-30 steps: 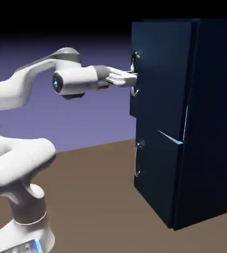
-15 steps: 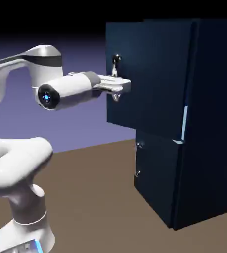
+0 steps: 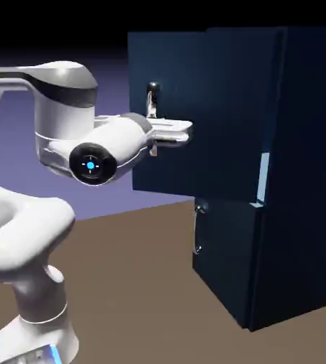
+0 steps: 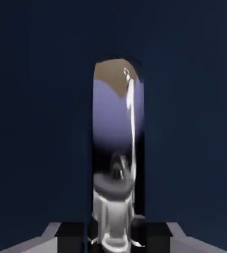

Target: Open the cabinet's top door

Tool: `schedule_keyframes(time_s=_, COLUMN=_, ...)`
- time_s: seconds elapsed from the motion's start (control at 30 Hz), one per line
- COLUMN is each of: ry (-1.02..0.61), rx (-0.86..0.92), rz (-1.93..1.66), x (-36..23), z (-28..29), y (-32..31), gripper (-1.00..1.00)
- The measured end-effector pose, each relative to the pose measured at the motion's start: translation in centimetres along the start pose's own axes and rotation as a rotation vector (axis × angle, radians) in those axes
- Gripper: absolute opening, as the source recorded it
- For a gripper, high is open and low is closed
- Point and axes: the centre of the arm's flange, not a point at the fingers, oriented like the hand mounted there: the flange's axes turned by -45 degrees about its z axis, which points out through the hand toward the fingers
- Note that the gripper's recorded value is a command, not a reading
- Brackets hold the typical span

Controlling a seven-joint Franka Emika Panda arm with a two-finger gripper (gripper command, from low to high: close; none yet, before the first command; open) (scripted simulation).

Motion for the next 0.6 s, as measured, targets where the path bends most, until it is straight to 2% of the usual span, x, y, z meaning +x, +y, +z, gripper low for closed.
schedule_keyframes(time_s=0.6, ry=0.0, rx=-0.5, rz=0.0, x=0.0, z=-9.6, y=-9.9, gripper=-1.0)
